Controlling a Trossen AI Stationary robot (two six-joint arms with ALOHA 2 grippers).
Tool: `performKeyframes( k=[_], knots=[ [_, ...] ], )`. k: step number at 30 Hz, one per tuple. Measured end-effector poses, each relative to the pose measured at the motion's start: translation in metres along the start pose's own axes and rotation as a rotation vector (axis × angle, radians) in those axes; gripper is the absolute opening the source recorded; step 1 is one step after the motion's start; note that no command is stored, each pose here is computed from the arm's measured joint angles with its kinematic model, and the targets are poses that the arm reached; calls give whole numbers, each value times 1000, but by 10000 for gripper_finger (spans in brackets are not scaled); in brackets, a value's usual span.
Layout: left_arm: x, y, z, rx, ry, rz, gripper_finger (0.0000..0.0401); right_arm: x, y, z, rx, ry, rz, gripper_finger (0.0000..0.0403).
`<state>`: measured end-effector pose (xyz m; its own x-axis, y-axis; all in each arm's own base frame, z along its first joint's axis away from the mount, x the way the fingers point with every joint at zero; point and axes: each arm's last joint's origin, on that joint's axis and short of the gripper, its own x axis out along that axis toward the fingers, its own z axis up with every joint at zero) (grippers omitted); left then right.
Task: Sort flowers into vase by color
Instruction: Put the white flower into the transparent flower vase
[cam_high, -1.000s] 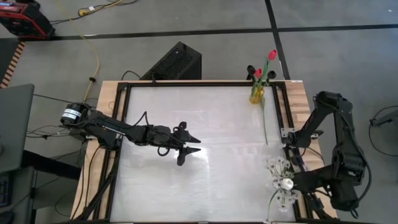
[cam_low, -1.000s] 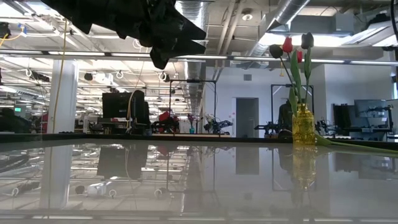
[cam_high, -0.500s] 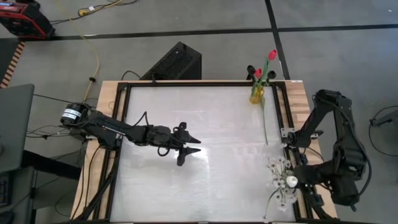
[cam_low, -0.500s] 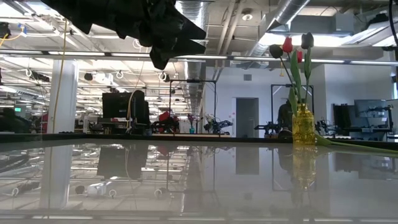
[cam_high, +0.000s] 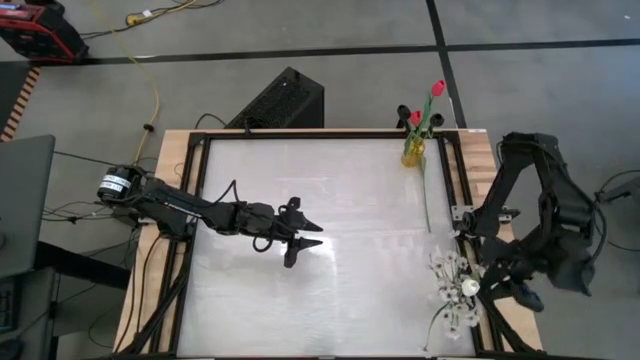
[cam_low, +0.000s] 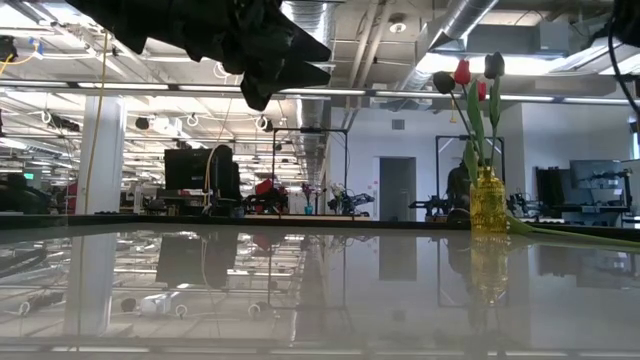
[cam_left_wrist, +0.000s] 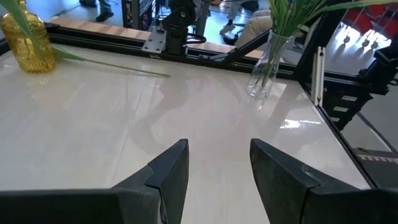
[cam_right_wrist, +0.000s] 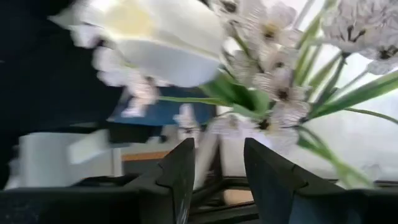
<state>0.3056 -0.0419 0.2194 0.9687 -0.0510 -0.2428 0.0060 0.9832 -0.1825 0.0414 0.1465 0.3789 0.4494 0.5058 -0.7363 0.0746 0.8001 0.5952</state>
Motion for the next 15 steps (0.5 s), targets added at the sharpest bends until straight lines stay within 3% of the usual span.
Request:
performKeyframes(
  k=[8, 12, 15],
  knots=[
    [0, 0, -2, 53, 21, -16, 159, -29, -1, 11, 32, -65, 244, 165],
    [0, -1, -4, 83, 42, -37, 159, -43, 2, 19, -70, -194, 366, 166],
    [0, 0, -5, 106, 56, -34, 159, -55, 3, 28, -175, -377, 407, 166]
  ],
)
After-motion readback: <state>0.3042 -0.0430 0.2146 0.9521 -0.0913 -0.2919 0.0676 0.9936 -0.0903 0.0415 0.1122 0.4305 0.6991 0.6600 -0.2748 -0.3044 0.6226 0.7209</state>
